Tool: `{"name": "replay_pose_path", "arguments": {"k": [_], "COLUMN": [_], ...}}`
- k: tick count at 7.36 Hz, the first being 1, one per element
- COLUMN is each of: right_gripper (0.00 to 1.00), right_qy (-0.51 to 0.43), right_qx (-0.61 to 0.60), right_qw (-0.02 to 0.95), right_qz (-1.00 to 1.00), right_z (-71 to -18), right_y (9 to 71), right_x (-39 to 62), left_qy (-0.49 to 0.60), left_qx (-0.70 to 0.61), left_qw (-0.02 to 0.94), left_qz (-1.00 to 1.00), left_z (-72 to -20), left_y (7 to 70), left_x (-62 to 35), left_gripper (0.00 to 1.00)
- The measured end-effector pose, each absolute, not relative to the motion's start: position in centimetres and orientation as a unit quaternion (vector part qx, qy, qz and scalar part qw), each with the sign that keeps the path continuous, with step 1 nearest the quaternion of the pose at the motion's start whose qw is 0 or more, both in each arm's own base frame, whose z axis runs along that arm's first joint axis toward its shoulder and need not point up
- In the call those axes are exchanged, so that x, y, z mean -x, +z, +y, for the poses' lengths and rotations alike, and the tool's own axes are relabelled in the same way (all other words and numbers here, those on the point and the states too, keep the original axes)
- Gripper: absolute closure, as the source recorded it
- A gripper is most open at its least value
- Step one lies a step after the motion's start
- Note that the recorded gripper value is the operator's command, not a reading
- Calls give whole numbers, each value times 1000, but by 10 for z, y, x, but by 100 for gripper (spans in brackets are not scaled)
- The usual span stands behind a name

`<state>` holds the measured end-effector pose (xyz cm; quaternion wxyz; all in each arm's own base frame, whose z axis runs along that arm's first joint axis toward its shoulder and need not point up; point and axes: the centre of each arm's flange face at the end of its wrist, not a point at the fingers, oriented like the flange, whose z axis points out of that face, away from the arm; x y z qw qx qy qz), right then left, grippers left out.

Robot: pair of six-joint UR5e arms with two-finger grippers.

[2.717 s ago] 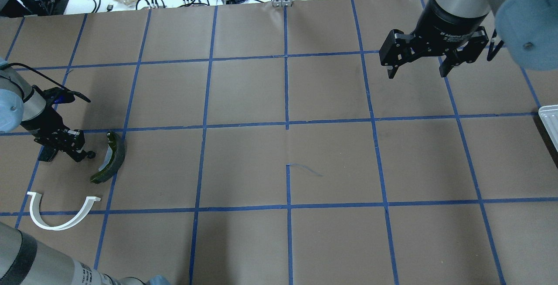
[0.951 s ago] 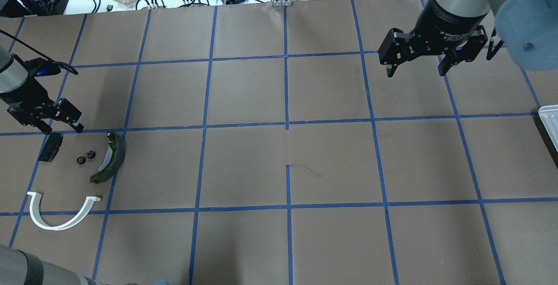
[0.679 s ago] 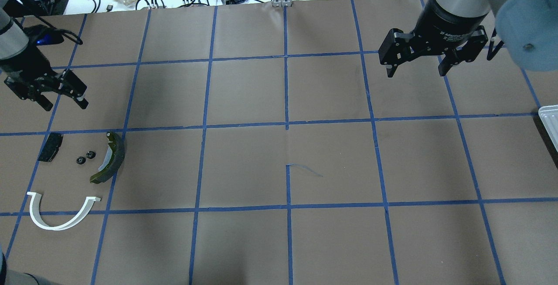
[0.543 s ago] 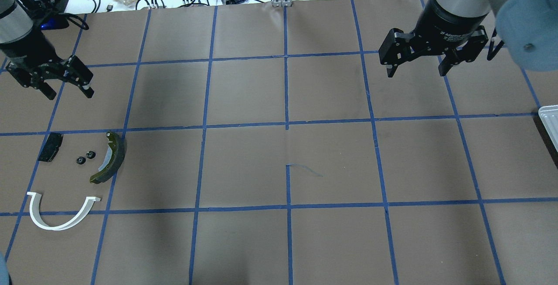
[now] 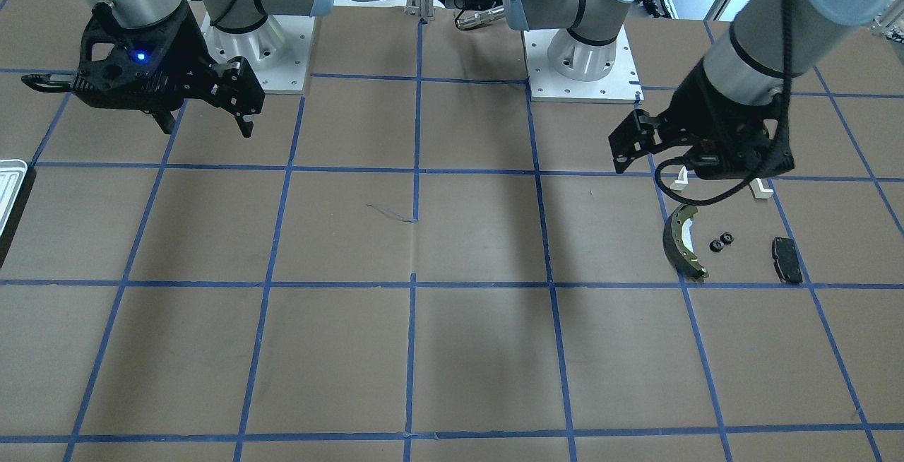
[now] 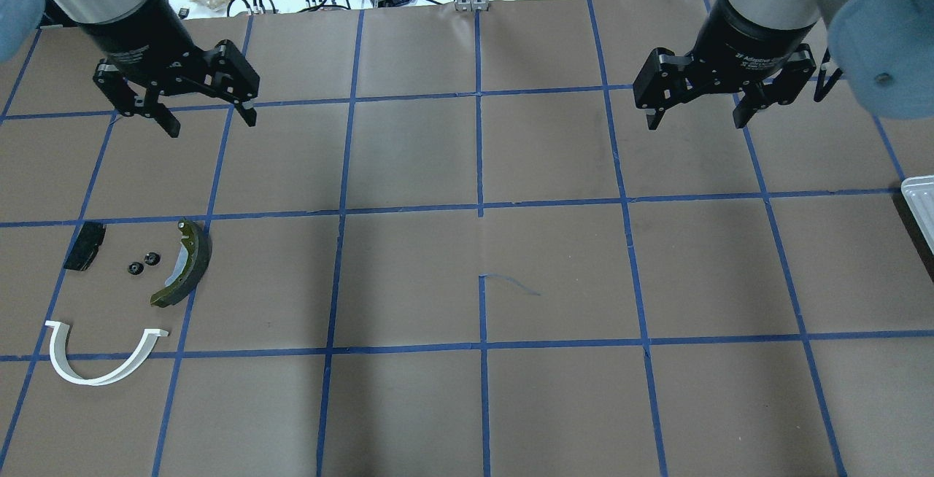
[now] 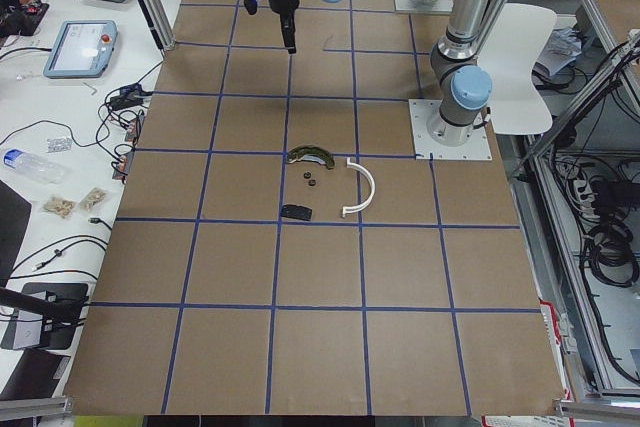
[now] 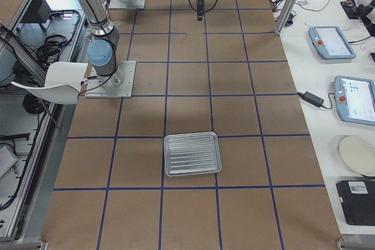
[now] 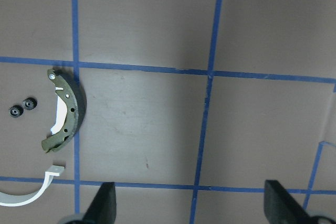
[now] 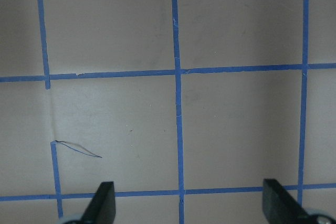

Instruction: Place bearing gear from tray to pile

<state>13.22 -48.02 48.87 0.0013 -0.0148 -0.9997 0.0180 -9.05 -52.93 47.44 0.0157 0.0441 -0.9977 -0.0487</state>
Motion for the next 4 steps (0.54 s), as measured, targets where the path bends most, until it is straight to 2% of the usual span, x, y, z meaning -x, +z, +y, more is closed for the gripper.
{"name": "replay_pose_path", "arguments": {"k": [4], "right_gripper": [0], "right_qy": [17], "right_qx": [16], "right_qw": [1], "right_qz": [-1000], "right_z": [-480], "right_y": [489], "right_x": [-132], "left_qy": [-56], "left_qx": [-25], "left_qw": [11], "left_qz": [-998], "left_z": [-494], "left_y": [469], "left_x": [130], "left_gripper": [0]}}
